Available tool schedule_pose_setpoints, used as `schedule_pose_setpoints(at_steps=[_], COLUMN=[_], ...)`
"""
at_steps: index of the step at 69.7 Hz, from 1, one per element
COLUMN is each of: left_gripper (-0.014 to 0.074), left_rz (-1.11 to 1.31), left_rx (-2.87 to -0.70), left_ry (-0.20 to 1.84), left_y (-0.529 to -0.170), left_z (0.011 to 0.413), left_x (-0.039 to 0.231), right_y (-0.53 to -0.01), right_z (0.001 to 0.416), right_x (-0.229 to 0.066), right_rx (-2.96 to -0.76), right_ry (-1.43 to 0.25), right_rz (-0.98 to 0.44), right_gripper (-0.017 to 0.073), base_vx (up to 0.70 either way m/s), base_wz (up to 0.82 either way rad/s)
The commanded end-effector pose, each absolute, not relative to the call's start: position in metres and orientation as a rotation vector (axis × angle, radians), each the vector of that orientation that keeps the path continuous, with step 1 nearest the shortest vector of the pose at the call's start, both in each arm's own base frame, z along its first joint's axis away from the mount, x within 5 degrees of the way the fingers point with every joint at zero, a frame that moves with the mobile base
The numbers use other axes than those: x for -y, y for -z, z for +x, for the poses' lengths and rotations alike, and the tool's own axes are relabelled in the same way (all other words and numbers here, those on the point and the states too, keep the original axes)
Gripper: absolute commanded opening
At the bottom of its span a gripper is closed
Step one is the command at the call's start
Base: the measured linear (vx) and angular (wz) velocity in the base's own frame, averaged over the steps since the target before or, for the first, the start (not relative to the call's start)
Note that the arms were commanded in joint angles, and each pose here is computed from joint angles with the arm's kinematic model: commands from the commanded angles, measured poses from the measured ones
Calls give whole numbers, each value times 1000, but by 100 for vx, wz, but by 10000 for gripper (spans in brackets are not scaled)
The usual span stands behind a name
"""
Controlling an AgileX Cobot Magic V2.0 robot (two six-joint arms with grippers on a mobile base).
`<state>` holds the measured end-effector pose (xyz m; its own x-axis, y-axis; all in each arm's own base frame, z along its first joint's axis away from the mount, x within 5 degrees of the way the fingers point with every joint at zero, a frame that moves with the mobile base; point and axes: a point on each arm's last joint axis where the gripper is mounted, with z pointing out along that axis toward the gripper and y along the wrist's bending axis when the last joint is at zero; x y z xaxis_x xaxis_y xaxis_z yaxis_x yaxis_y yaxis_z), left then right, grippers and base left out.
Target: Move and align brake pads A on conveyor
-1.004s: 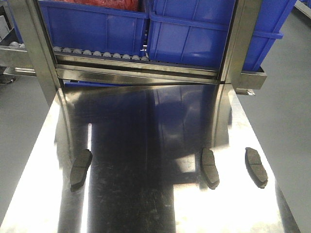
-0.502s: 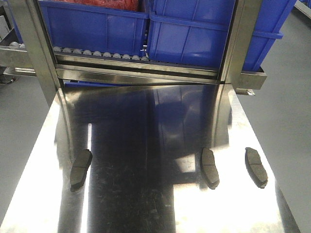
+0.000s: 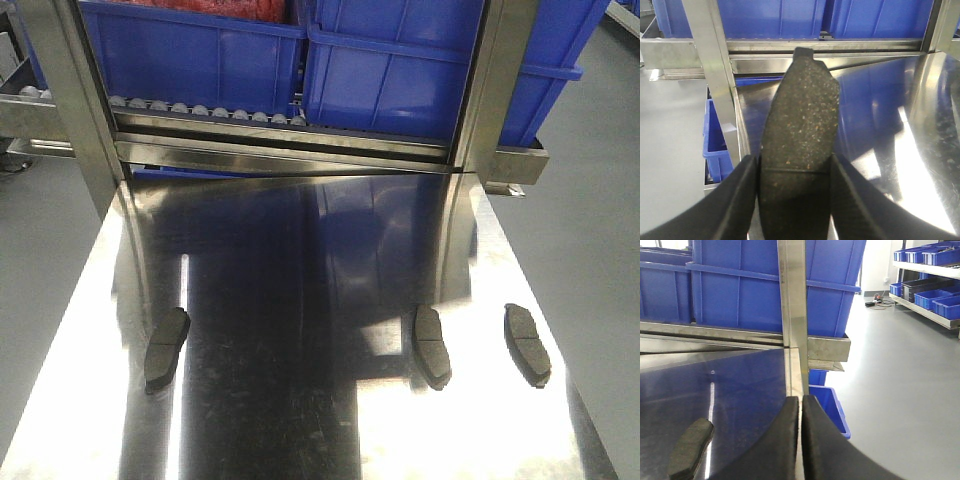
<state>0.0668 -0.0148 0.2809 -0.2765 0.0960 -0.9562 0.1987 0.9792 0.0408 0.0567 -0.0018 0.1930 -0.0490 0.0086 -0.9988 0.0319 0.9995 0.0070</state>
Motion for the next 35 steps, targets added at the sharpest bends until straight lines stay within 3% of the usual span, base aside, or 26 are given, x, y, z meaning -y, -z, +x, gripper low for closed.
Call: schedule_pose_setpoints(at_steps=[1,22,35], left_gripper=[114,114,114], left_rz=[173,173,174], left_rx=[-1740,-1740,-1743], left_ry=[112,112,113], left_y=[-299,-299,-299], left_z=[69,69,69], left_x=[14,14,14], right_y=[-195,-204,-252], right_z=[56,56,58], right_x=[2,2,2], right_rx=[-1543,-1505,-1522], right_ry=[31,37,55], right_rz=[30,25,8], right_gripper=[-6,-4,-3], base_vx=[0,0,0], base_wz=[0,0,0])
